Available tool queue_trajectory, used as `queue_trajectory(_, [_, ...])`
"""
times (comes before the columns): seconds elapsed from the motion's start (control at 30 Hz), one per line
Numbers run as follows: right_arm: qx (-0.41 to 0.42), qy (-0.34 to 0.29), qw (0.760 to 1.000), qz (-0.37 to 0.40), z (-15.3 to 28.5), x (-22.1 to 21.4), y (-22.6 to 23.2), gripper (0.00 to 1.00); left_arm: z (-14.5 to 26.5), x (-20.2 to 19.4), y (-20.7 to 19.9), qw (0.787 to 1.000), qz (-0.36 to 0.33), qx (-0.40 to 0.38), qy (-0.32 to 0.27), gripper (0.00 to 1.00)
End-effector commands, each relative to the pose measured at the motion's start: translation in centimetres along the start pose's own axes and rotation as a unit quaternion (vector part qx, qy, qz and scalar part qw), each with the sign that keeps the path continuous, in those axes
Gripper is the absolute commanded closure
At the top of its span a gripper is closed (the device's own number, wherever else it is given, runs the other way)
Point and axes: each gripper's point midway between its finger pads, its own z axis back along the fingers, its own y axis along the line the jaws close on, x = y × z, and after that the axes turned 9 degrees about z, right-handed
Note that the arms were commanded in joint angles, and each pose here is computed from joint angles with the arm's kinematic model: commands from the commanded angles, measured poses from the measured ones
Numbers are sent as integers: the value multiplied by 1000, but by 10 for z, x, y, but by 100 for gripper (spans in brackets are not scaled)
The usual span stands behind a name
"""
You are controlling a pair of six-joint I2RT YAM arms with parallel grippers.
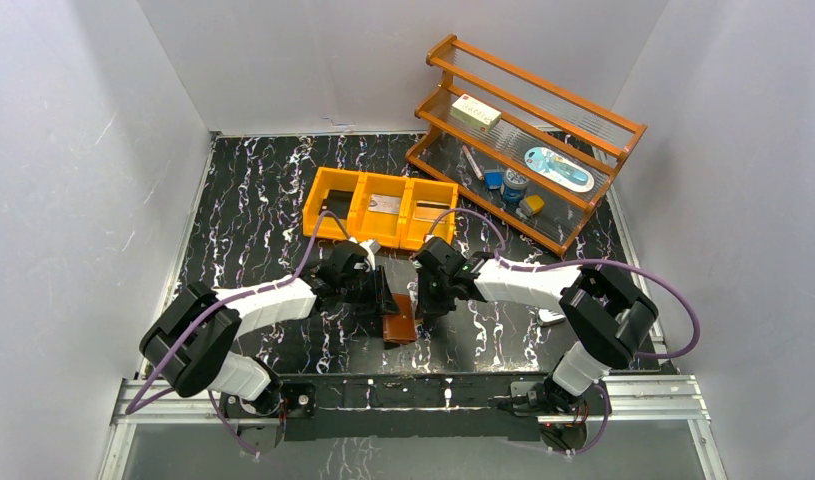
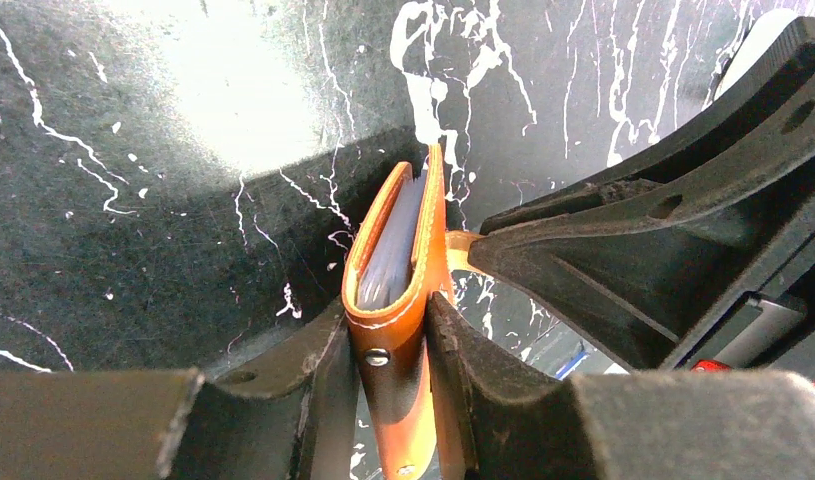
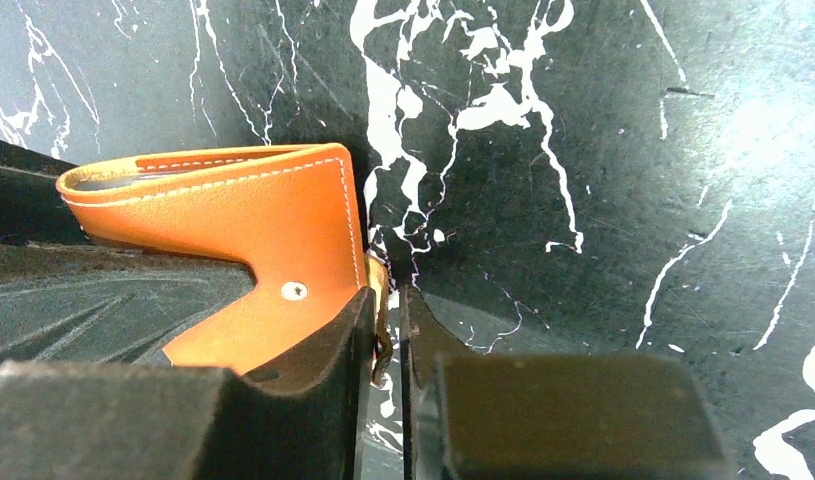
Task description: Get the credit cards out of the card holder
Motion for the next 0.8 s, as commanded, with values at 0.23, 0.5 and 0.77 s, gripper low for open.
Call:
queue_trajectory(0.23, [-13, -53, 999, -2, 21, 17, -1, 99, 15, 14, 6, 998, -12, 28, -46, 59])
queue_trajectory(0.5, [41, -130, 991, 4, 65, 44, 23, 100, 41, 32, 10, 992, -11, 55, -112, 46])
queue_trajectory(0.77, [114, -148, 982, 27, 86, 59, 58, 100, 78, 51, 21, 975, 16, 79, -207, 32])
